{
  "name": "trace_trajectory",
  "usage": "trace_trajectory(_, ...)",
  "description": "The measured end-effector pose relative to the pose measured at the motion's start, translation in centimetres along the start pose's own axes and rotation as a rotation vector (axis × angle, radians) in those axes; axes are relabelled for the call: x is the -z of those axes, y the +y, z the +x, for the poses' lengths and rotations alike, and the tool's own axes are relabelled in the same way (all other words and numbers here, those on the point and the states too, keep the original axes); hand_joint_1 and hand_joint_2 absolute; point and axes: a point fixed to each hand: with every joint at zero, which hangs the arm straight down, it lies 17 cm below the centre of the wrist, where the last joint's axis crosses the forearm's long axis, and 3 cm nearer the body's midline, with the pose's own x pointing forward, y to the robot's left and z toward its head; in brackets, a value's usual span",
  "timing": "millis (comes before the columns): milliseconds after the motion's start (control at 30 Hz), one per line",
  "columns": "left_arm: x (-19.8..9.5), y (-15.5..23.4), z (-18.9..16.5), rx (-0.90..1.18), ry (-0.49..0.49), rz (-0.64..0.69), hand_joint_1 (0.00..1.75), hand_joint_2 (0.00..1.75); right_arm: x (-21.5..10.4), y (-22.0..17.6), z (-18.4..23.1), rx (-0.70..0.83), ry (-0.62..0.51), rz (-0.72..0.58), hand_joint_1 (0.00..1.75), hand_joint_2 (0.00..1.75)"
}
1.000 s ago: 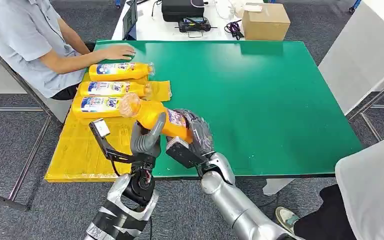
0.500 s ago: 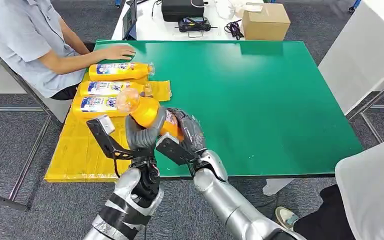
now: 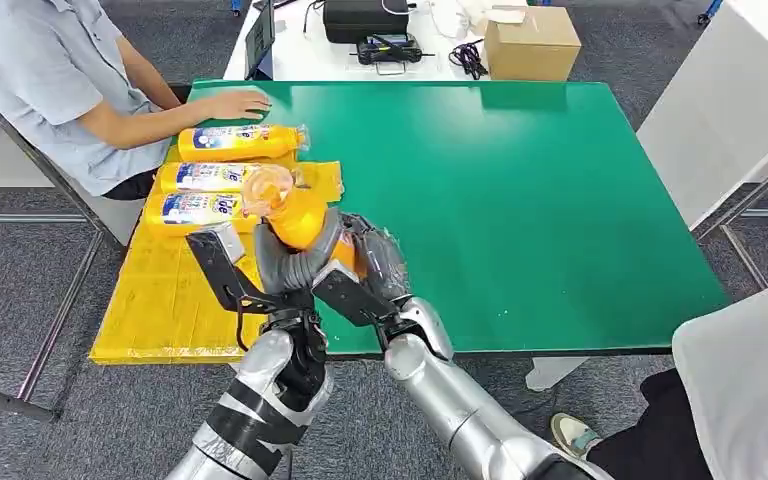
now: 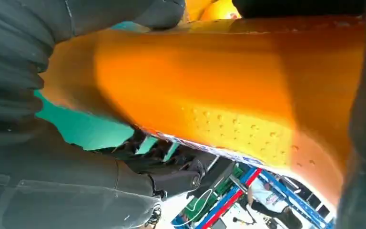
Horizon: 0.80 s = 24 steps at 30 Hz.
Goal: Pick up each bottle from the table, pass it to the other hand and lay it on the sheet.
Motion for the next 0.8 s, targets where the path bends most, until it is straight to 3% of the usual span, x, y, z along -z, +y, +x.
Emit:
trace_trajectory(100, -0.2, -0.7, -0.5, -0.042, 0.035, -0.032, 1.75, 1.75, 0.0, 0.0, 0.1, 0.024, -0.004, -0.001, 0.00, 1.75)
trace_trajectory(133, -0.2, -0.7, -0.5, -0.045, 0.037, -0.034, 1.75, 1.75, -0.1, 0.0, 0.1, 0.025, -0.004, -0.001, 0.00, 0.00)
trace_trajectory(800, -0.3, -0.6, -0.2, 0.100, -0.017, -0.069, 1.75, 1.75, -2.1, -0.9, -2.6, -0.011, 0.053, -0.076, 0.00, 0.00)
